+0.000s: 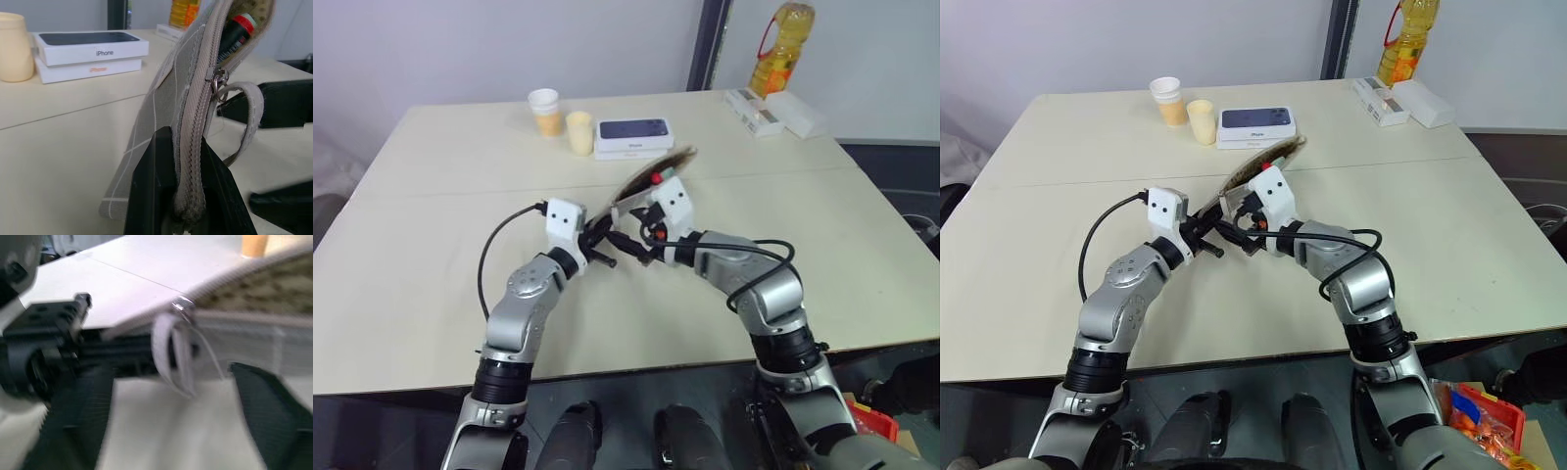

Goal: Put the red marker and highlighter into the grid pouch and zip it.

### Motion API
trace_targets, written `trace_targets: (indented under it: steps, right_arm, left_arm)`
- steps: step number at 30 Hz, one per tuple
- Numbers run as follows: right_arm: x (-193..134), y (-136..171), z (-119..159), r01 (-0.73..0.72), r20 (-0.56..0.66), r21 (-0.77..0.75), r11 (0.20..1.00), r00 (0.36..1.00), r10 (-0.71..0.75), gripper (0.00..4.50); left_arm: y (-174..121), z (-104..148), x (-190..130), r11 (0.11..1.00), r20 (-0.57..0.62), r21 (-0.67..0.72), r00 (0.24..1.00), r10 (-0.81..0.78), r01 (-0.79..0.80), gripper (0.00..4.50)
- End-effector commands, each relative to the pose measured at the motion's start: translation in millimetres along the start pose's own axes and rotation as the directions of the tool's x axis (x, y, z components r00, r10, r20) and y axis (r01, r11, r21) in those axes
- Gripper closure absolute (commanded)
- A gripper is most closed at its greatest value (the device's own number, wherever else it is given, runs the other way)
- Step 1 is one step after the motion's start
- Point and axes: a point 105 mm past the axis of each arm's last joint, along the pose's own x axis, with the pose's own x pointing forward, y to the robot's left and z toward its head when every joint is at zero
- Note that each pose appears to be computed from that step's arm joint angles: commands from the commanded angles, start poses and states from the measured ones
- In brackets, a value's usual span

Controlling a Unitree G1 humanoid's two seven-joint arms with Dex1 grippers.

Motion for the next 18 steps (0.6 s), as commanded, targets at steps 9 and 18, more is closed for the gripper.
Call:
trace_targets:
  steps: [9, 18]
  right_arm:
    - [-13.8, -13.7, 28.5, 0.035, 0.088, -0.043, 0.998, 0.996, -0.031, 4.44]
    - [-51.7, -71.6, 54.7, 0.247, 0.115, -0.118, 0.962, 0.965, -0.234, 4.44]
  left_arm:
    - [5.8, 13.6, -5.5, 0.995, 0.040, 0.100, 0.999, 0.008, -0.012, 4.50]
    - [28.9, 7.3, -18.6, 0.948, 0.003, 0.318, 1.000, 0.008, -0.008, 4.50]
